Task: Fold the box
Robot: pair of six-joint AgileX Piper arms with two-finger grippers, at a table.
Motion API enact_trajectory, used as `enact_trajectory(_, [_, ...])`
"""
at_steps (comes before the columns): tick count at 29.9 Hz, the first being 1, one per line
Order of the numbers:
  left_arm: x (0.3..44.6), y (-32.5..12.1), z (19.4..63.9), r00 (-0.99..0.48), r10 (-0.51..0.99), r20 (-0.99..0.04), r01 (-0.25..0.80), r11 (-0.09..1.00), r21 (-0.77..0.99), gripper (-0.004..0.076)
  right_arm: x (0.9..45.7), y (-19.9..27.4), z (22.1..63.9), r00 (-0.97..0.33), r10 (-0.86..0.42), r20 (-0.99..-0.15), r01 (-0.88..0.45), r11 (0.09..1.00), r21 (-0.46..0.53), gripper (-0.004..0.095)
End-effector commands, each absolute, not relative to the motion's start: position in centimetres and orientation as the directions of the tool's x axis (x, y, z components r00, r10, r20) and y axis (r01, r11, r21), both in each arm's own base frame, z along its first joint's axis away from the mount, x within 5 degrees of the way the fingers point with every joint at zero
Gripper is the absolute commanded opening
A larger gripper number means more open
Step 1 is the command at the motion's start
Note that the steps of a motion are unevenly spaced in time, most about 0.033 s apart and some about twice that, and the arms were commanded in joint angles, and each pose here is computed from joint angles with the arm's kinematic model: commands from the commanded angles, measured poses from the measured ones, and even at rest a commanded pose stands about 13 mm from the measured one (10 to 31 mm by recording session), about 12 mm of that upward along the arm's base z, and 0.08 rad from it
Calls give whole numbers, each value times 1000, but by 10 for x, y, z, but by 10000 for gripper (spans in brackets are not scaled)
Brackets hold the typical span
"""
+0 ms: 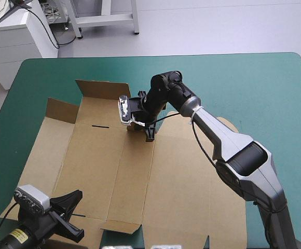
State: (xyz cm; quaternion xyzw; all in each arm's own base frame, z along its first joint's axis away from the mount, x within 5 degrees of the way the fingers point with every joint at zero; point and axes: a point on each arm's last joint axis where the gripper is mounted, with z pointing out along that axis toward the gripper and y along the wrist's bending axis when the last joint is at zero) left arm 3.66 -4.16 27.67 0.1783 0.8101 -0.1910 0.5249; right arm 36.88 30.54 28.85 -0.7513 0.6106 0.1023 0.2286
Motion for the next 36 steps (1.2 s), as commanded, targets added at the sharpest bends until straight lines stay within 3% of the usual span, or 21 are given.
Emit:
enact_trajectory(1, [40, -43, 288, -356, 18, -934, 479, 862, -166, -8, 356, 297, 336, 217, -839, -500, -959, -89, -268, -19])
enact_trajectory(6, [40, -43, 288, -356, 18, -934, 479, 862, -166, -8, 358, 296, 335, 181, -852, -491, -964, -55, -260, 52])
enact_trajectory(13, [40, -43, 288, -356, 18, -934, 479, 862, -166, -8, 359, 294, 334, 182, -861, -476, -961, -53, -271, 449])
enact_trajectory(18, [40, -43, 288, -356, 18, -934, 479, 862, -166, -8, 361, 285, 343, 155, -867, -474, -958, -15, -286, 486])
enact_trajectory(23, [40, -43, 288, -356, 18, -934, 479, 862, -166, -8, 366, 242, 380, 130, -898, -420, -911, 59, -409, 486])
enact_trajectory(25, [40, -43, 288, -356, 18, -934, 479, 862, -166, -8, 369, 217, 398, 69, -901, -427, -887, 141, -439, 486])
enact_trajectory(29, [40, -43, 288, -356, 18, -934, 479, 862, -166, -8, 369, 162, 433, -168, -843, -511, -796, 422, -434, 486])
enact_trajectory(32, [40, -43, 288, -356, 19, -934, 479, 862, -165, -8, 367, 118, 454, -306, -783, -542, -680, 578, -451, 472])
enact_trajectory(34, [40, -43, 288, -356, 19, -934, 479, 862, -165, -8, 366, 91, 463, -387, -727, -568, -598, 666, -445, 383])
enact_trajectory(36, [40, -43, 288, -356, 19, -934, 479, 862, -165, -8, 365, 61, 471, -479, -616, -625, -493, 778, -389, 232])
